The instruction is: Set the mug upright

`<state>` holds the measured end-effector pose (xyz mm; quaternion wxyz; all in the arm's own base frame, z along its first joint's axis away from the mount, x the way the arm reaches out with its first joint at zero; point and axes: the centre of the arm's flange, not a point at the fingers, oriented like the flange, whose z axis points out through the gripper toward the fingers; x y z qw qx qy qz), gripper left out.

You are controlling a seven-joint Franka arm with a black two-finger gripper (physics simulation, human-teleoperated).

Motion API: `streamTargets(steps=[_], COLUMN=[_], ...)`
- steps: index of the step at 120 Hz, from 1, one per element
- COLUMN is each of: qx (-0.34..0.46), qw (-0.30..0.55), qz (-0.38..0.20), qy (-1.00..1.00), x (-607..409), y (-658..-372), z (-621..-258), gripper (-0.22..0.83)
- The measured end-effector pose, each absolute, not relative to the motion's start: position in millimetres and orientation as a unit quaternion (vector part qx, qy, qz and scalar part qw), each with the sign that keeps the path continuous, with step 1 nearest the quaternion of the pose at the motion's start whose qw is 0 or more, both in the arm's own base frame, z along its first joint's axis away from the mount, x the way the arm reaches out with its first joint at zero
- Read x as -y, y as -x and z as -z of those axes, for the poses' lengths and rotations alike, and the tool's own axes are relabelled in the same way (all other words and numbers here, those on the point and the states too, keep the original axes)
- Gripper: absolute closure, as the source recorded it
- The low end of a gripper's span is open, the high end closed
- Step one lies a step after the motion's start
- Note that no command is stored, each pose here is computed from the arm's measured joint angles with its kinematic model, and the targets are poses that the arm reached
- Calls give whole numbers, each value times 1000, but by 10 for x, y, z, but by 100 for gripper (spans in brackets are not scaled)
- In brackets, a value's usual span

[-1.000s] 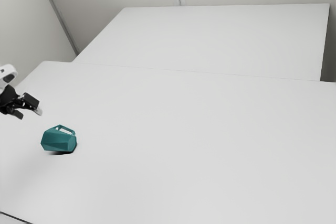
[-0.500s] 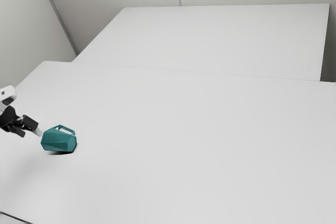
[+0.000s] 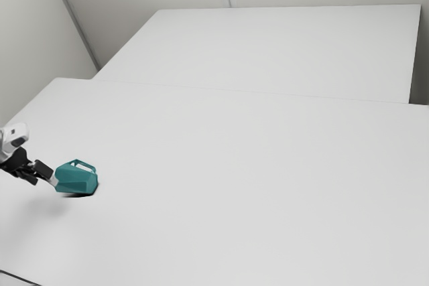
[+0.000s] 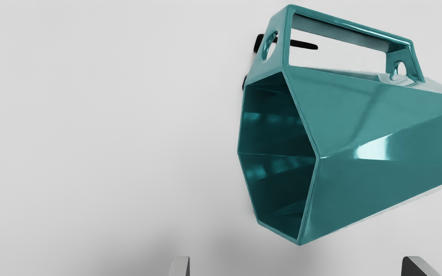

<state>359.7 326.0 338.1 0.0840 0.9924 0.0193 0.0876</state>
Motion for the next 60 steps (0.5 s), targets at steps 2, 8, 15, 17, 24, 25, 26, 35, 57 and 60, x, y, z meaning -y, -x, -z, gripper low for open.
streamTargets(steps=[2,8,15,17,24,25,26,35,57,60], qx=[-18,-14,-8,-7,-2,-1,0,7,14,14], qw=[83,82,82,82,82,82,82,84,91,92], qz=[-88,-90,-92,-93,-96,-96,-96,-98,-100,-101], qy=[-992,-992,-992,-992,-992,-992,-992,-992,-991,-991], x=[-3257,-3241,-3209,-3198,-3158,-3151,-3146,-3093,-3001,-2992], y=[-3605,-3635,-3677,-3689,-3734,-3741,-3747,-3800,-3860,-3861], z=[-3377,-3362,-3341,-3336,-3326,-3326,-3323,-3300,-3235,-3232], gripper=[0,0,0,0,0,0,0,0,0,0])
